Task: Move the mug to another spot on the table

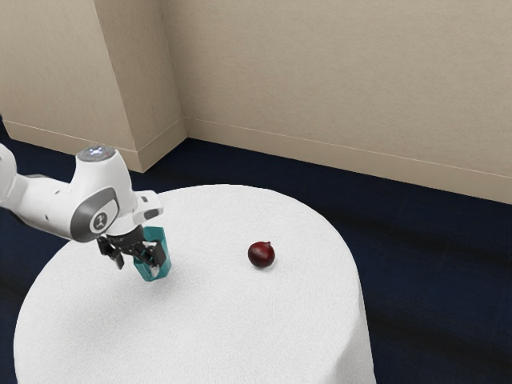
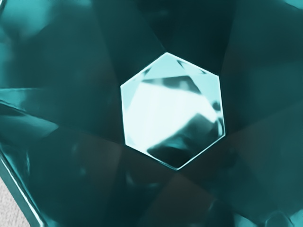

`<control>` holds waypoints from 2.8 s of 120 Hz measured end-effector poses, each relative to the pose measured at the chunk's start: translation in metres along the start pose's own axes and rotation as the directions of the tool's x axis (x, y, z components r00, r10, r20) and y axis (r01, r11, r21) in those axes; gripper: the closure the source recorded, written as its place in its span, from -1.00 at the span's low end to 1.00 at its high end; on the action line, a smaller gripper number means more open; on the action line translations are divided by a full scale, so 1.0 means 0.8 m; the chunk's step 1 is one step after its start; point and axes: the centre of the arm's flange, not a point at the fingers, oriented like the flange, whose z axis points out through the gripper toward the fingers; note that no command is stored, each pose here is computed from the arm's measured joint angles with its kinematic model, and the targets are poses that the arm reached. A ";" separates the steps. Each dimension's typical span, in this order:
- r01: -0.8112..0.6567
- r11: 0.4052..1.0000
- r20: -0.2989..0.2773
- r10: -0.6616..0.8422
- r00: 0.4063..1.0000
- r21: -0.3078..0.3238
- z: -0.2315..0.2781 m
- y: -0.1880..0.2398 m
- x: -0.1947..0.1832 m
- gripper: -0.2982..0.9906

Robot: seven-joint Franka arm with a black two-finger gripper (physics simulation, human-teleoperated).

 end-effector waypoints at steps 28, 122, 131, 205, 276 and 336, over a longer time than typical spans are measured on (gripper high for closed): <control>-0.009 1.000 0.000 0.009 1.000 0.000 0.003 0.000 0.001 -0.39; -0.008 1.000 -0.129 0.007 0.992 -0.013 -0.027 0.008 0.016 0.36; -0.007 1.000 -0.162 0.003 0.987 -0.018 -0.031 0.010 0.020 0.38; -0.018 0.995 -0.263 -0.009 0.965 -0.102 -0.053 0.069 -0.061 0.56; 0.104 0.986 -0.177 -0.126 0.976 -0.127 -0.021 0.101 -0.110 0.52; 0.165 0.978 -0.154 -0.184 0.971 -0.130 -0.012 0.100 -0.110 -0.15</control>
